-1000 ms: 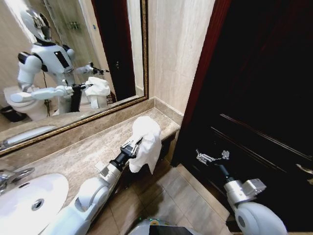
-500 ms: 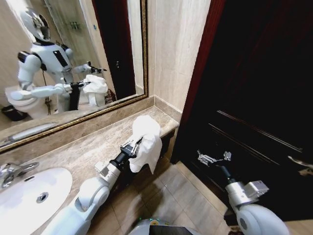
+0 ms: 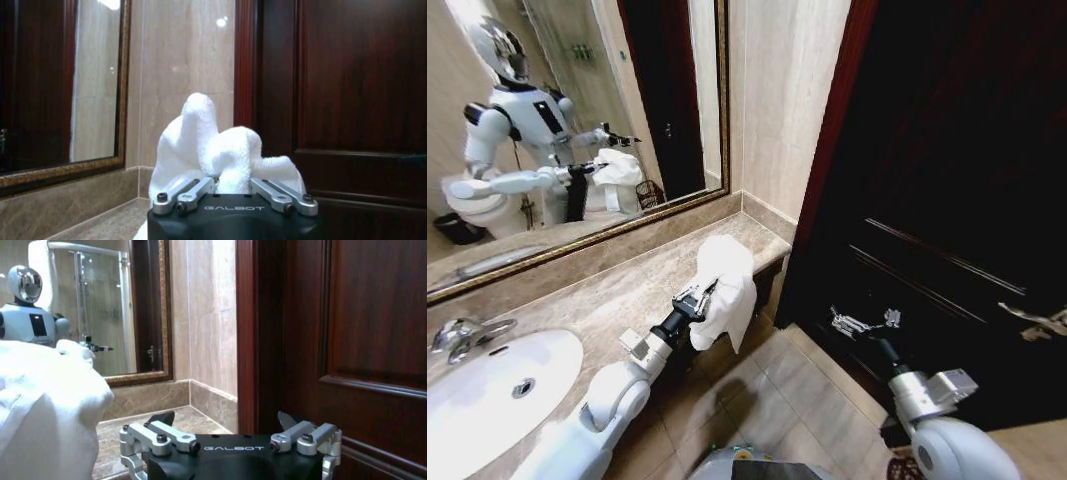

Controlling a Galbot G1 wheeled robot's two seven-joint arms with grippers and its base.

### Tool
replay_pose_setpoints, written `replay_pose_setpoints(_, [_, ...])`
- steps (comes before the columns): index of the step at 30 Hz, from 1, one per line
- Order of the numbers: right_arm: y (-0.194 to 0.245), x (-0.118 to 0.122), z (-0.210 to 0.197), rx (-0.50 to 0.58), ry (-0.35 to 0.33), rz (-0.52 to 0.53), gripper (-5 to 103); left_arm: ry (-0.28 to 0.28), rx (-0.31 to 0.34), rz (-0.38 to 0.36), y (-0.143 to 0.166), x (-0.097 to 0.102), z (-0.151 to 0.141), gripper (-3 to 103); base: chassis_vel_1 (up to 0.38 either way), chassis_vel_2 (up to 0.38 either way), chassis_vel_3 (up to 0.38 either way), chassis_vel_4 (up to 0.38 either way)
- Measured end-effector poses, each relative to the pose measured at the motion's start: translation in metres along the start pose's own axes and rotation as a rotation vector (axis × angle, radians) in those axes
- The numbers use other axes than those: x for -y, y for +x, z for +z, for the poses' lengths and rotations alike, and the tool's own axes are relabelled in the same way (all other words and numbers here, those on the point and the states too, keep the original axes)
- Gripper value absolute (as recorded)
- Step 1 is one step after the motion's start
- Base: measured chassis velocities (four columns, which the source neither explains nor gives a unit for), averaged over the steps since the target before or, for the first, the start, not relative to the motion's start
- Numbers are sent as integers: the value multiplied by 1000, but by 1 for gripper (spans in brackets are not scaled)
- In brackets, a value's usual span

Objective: Discard the used towel into the hamper.

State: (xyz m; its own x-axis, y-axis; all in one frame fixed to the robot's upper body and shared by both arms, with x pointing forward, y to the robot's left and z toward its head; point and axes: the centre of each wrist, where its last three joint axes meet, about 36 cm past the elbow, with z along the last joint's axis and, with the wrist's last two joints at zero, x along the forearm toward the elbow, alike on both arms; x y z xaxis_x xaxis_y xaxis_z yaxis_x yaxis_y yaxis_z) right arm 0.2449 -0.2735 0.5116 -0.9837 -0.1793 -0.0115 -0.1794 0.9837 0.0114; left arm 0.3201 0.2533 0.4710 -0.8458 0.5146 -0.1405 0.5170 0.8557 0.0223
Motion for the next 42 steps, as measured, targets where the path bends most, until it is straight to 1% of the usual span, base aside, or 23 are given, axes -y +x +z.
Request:
replay_pose_setpoints(5, [0,0,0,1,-1,1,100,-9,-4,-1,0,-1,1,10,59,-68,-73,54])
replay_pose_setpoints(20, [1,0,-1,3,1,2,100,-14,3,-2,1,-1,2,10,22,-101,-86,27])
replay_pose_setpoints(42, [3,0,-2,4,3,6,100,-12,6,-1,1,-1,4,10,-39,-171,-171,-42])
